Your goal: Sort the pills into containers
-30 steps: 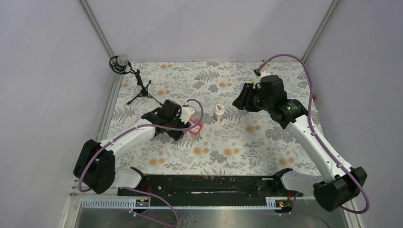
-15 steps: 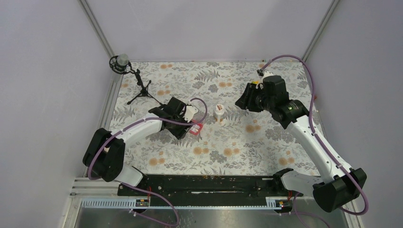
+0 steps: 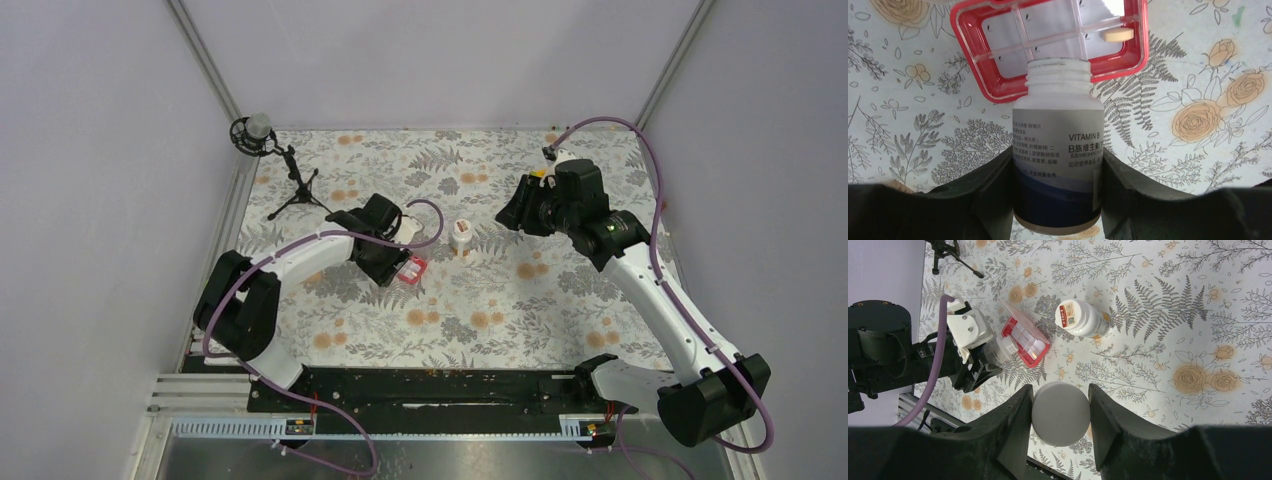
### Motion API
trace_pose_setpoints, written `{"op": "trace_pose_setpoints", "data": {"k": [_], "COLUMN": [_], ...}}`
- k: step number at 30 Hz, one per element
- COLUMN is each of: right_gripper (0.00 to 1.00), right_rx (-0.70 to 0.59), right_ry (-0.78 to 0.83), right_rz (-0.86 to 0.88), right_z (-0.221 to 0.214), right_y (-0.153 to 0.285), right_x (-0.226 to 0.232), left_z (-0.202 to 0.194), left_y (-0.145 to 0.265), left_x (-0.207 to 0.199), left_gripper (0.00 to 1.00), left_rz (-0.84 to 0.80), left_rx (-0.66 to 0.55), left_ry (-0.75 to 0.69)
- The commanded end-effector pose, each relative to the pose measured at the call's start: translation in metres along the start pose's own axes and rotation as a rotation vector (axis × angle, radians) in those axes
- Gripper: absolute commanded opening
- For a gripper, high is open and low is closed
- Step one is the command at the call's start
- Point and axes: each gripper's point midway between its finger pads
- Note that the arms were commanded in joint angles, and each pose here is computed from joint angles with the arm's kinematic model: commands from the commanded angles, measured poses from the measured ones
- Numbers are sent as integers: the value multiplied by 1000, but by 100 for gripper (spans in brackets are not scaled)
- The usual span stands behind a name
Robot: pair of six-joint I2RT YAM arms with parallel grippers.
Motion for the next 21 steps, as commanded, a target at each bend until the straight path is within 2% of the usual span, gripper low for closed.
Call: {"op": "trace_pose_setpoints", "data": {"k": [1, 21], "right_gripper": [40, 40], "right_rx": [-34, -26], "right_ry": [-8, -25], "right_rz": [33, 18], "right_z": [8, 6], "right_y": [3, 0], "right_x": [5, 0], "left_z": [7, 7], "left_y": [9, 9], "left_x": [0, 2], "left_gripper": [0, 0], "left_rz": [8, 25], "left_rx": [15, 60], "left_ry": [9, 27]}}
Point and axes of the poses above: each gripper's point midway between its finger pads, its own y axis back along the fingers, its own x axis along the line the jaws close on, z = x × y, and after that the axes turned 3 degrees about y, right-handed
